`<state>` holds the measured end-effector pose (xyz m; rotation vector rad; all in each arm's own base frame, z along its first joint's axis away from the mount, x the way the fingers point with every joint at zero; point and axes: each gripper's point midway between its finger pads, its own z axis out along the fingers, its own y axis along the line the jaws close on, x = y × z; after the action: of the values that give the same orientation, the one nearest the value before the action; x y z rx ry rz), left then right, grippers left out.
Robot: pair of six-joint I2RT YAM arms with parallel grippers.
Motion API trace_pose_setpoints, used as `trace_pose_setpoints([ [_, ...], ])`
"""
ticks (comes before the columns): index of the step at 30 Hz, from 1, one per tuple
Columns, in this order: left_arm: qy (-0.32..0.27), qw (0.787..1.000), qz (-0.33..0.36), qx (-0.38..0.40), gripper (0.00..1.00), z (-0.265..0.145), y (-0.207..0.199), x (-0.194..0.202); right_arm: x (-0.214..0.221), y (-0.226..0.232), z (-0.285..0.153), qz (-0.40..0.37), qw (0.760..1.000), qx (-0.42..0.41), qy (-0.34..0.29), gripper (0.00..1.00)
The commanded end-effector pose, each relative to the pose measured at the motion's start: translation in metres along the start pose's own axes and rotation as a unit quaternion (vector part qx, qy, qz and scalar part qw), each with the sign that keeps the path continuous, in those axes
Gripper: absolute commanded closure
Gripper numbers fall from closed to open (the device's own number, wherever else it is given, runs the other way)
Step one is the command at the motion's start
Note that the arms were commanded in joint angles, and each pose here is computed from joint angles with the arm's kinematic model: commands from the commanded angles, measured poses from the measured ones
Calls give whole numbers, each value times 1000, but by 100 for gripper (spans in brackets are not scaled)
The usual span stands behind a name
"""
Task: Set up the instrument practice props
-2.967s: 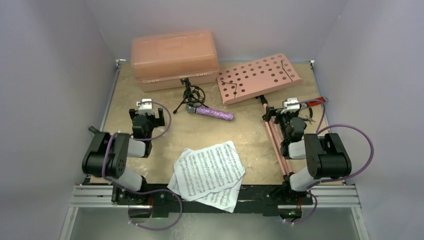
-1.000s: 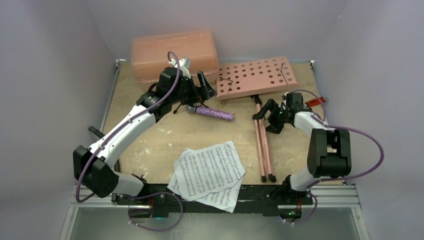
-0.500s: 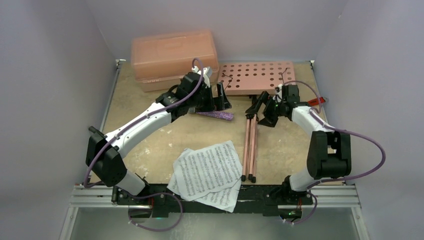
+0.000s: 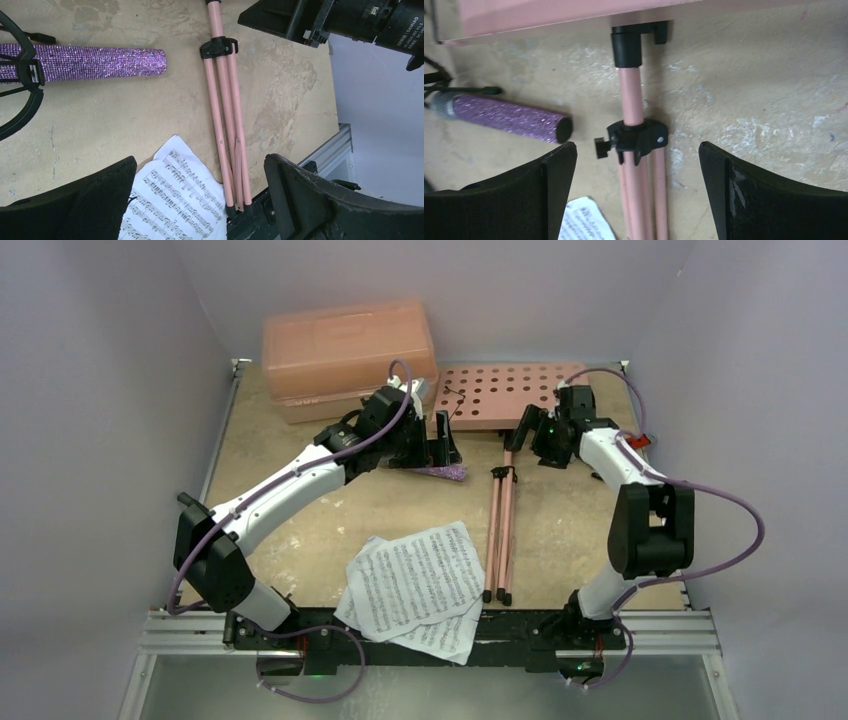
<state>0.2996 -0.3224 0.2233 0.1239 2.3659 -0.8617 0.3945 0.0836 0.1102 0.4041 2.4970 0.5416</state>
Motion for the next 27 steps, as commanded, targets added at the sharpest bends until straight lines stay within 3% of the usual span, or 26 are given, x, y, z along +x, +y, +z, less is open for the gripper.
trace_pose_setpoints([
  [1, -5, 1000, 16, -7, 1, -6, -1, -6, -11, -6, 7, -48, 996, 62, -28, 7],
  [15, -6, 1000, 9, -9, 1, -1, -2, -8, -21, 23, 43, -50, 987, 103, -117, 33],
  [27, -3, 1000, 4, -4, 1, 2, -4, -8, 1, 0, 74, -68, 983, 145, -87, 46],
])
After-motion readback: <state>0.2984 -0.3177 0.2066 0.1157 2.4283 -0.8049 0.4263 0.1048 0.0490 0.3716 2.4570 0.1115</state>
